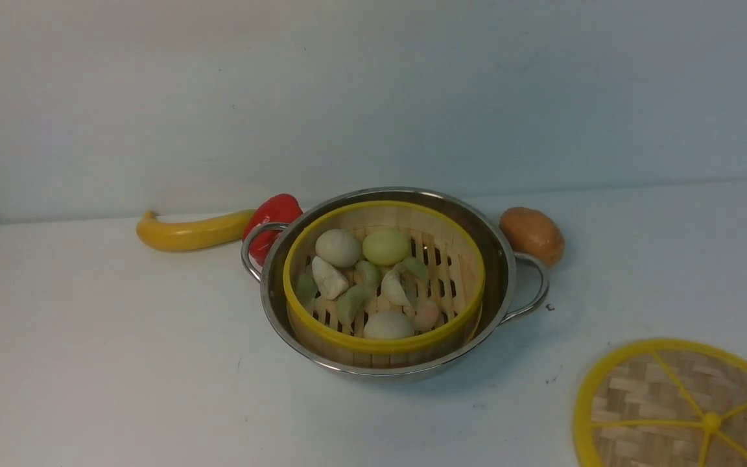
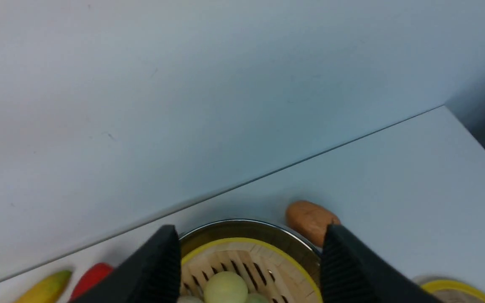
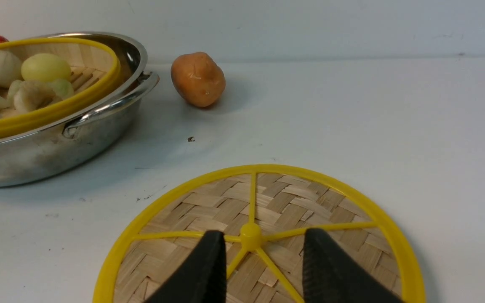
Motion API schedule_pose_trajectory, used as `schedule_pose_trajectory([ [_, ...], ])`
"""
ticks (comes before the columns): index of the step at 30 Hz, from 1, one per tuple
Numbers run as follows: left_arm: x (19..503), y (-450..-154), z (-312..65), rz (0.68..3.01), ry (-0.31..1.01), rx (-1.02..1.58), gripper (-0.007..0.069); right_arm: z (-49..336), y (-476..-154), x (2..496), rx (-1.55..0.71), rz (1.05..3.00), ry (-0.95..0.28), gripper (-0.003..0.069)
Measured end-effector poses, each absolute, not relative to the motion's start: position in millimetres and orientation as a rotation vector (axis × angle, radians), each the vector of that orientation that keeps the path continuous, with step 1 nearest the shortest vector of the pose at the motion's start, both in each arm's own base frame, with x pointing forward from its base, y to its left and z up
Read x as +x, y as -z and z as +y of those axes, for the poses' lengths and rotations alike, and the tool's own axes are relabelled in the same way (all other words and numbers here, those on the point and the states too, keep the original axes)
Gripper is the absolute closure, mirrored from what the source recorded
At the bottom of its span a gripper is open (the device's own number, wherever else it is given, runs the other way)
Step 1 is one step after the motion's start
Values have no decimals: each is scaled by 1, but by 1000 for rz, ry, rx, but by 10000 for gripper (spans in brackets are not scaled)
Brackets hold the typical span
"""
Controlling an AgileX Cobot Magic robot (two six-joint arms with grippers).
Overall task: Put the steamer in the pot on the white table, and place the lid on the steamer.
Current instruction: 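Move the gripper down to the bamboo steamer lid and grasp its center knob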
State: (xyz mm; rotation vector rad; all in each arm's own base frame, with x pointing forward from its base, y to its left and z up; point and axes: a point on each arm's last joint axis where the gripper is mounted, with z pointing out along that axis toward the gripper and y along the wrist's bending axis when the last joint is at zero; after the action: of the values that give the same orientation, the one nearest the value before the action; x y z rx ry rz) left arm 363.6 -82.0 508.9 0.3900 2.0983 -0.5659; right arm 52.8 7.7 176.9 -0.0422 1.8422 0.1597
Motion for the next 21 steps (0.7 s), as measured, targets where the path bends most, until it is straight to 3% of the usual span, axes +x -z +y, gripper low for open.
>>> schedule_pose_trajectory([
  [7,362,-510,-80,2104,555,371,204,8,-177,53,-42,1842,-160,418],
  [12,331,-528,-73,2083,507,355,204,8,-177,53,-42,1842,-160,418],
  [16,259,-551,-60,2044,416,352,204,8,-177,53,-42,1842,-160,418],
  [17,218,-552,-52,2032,356,362,204,8,-177,53,-42,1842,-160,418],
  [21,152,-517,-37,1983,225,358,204,8,-177,53,-42,1842,-160,418],
])
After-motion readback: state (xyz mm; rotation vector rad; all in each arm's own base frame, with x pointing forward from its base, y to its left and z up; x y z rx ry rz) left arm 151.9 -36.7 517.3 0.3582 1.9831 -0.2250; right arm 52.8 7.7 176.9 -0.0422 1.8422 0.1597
